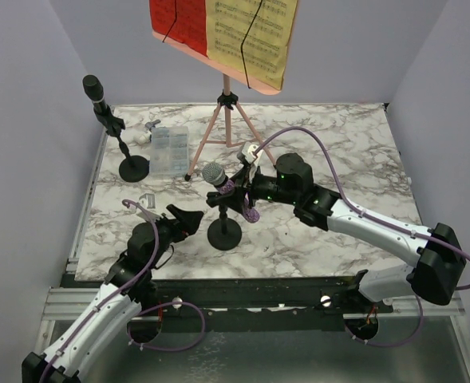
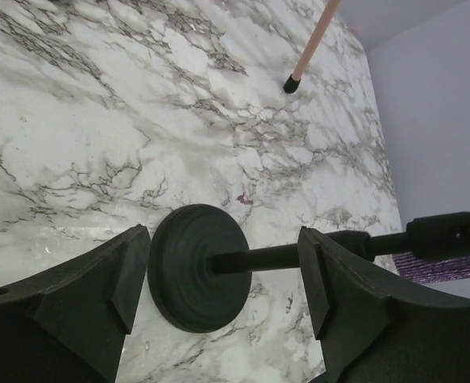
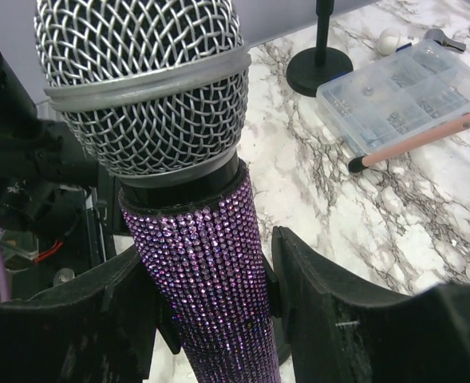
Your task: Set up the instrument practice props
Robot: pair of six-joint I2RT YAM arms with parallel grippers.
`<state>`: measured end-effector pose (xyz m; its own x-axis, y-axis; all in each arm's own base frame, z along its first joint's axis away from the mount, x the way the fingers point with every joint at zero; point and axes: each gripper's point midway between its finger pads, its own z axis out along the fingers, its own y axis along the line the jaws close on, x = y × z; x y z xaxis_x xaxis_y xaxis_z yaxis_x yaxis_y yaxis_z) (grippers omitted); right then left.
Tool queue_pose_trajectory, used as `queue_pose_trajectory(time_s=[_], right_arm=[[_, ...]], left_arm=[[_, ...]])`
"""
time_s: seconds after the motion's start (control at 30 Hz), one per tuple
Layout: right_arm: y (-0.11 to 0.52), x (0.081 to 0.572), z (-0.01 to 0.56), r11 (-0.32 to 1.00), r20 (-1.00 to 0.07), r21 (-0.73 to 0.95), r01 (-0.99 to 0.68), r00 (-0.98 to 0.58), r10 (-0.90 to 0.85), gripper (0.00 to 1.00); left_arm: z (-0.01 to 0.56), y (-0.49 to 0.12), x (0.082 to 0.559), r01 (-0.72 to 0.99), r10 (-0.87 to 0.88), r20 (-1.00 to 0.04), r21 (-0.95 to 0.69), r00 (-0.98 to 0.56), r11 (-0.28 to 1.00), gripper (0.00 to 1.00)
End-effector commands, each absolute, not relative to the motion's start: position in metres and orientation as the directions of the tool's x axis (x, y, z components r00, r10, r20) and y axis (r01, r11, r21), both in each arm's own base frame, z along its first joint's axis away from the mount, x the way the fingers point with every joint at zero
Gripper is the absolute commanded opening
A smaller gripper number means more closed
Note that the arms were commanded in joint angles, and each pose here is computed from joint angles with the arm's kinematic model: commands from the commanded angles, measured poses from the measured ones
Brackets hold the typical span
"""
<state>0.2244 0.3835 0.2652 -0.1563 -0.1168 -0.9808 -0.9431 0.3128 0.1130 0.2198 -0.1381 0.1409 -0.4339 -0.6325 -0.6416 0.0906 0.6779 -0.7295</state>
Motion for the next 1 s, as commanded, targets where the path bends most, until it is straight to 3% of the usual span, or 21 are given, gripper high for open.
queue_pose_trajectory(time_s=[0.0, 0.23, 0.57, 0.67, 0.97], right_arm=[[0.392, 0.225, 0.289, 0.297, -0.987, 0.126, -0.947, -0.149, -0.056, 0.51], [0.394, 0.224, 0.297, 0.288, -0.988, 0.131, -0.949, -0.147, -0.036, 0.49], [0.397, 0.221, 0.298, 0.266, -0.987, 0.138, -0.954, -0.154, -0.038, 0.42], [0.396, 0.22, 0.3, 0.265, -0.987, 0.141, -0.954, -0.155, -0.034, 0.4], [0.399, 0.217, 0.307, 0.243, -0.989, 0.14, -0.96, -0.147, -0.013, 0.3]], left_arm=[[0.158, -0.166, 0.218, 0.327, -0.591, -0.692, -0.72, -0.415, 0.613, 0.8], [0.145, -0.198, 0.212, 0.499, -0.409, -0.795, -0.602, -0.447, 0.624, 0.78], [0.161, -0.224, 0.19, 0.766, -0.242, -0.961, -0.253, -0.13, 0.591, 0.7], [0.142, -0.222, 0.191, 0.751, -0.203, -0.969, -0.236, -0.138, 0.617, 0.69], [0.134, -0.212, 0.207, 0.703, -0.148, -0.987, -0.149, -0.063, 0.696, 0.51]])
